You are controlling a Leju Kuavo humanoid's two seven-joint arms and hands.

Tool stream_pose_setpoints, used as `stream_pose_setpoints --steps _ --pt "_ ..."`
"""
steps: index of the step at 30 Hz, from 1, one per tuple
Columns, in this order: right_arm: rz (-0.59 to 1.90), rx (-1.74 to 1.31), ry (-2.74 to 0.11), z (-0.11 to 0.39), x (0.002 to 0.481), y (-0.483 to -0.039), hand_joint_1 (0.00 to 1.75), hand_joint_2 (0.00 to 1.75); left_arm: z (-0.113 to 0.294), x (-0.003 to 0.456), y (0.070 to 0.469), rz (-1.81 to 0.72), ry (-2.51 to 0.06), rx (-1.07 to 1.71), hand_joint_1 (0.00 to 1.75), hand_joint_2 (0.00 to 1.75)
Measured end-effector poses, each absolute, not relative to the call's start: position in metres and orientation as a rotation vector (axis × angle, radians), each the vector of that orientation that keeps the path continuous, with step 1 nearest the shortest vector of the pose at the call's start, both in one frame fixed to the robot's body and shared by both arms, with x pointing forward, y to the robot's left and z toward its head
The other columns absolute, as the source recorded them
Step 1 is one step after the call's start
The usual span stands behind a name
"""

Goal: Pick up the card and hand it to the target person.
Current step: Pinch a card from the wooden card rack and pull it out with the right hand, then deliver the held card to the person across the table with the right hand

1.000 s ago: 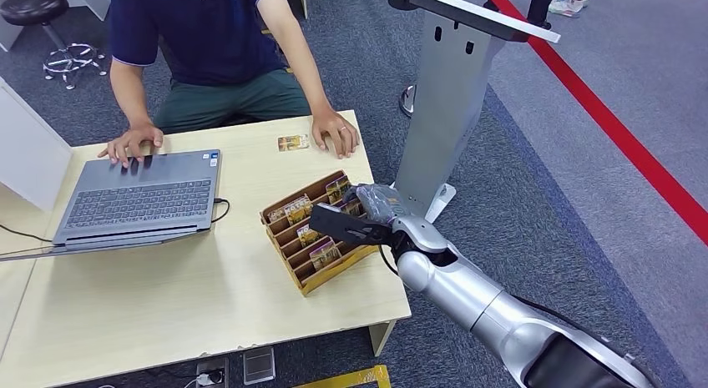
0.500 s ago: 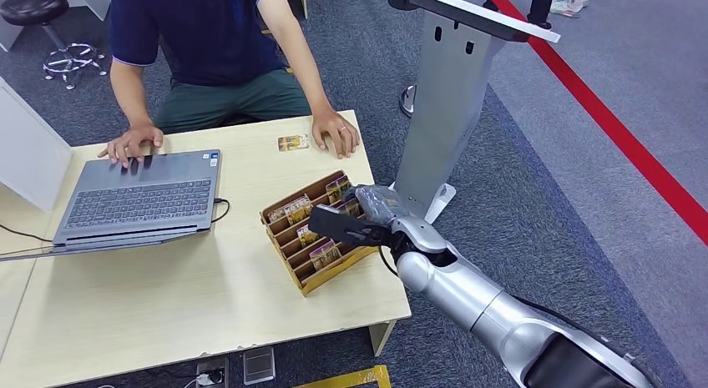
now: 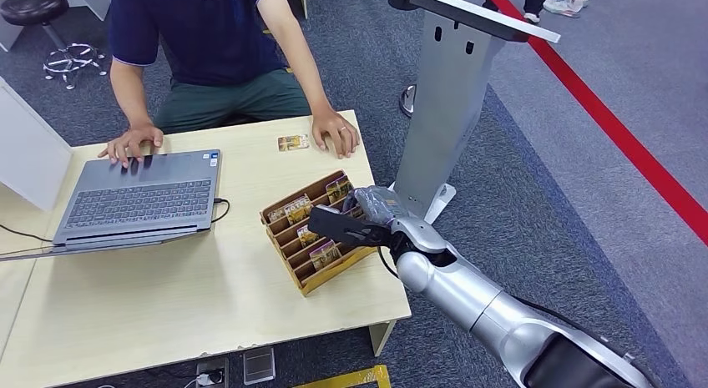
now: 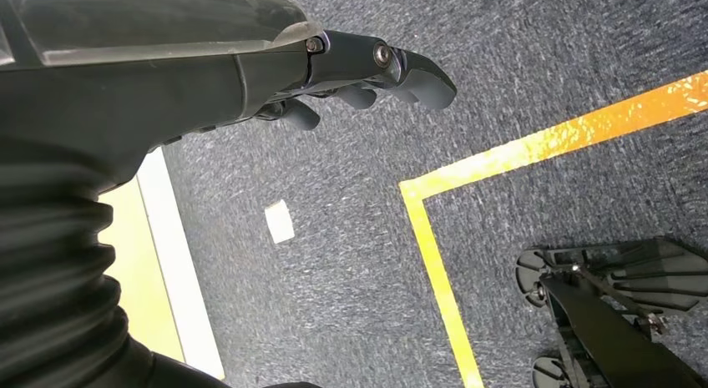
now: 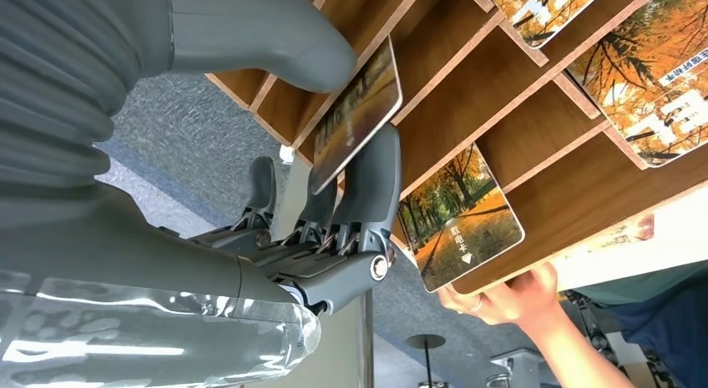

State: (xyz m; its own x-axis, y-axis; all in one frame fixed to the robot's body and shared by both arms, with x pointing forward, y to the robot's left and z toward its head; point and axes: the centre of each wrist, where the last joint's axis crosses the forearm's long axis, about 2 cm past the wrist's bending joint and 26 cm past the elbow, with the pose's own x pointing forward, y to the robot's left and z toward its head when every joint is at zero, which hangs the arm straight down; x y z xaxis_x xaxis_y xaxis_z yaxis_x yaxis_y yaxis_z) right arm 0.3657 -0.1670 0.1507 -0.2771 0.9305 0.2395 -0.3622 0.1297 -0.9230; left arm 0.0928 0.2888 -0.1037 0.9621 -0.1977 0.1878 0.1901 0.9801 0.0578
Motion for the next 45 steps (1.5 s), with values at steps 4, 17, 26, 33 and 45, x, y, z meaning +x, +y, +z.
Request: stream_pose_setpoints --steps 4,17,26,33,45 --pt "1.433 -0.643 -1.251 0.151 0.366 -0.167 1.45 1.75 -0.104 0.092 0.289 -0.196 -0.193 0.039 0.0 1.75" --pt "1.428 -0.64 -1.255 0.152 0.367 -0.167 1.66 1.75 -0.104 0.092 0.289 -0.196 -0.193 0.039 0.0 1.75" --pt "1.426 -0.643 -1.253 0.152 0.367 -0.167 1.66 1.75 -0.104 0.092 0.289 -0.2 -0.205 0.041 0.0 1.75" --pt "1.413 -0.678 -1.281 0.16 0.369 -0.165 1.66 1.75 -0.104 0.092 0.289 -0.198 -0.207 0.046 0.0 1.75" --pt "1.248 -0.665 -1.581 0.235 0.392 -0.155 1.66 1.75 -0.103 0.096 0.289 -0.202 -0.212 0.043 0.0 1.75"
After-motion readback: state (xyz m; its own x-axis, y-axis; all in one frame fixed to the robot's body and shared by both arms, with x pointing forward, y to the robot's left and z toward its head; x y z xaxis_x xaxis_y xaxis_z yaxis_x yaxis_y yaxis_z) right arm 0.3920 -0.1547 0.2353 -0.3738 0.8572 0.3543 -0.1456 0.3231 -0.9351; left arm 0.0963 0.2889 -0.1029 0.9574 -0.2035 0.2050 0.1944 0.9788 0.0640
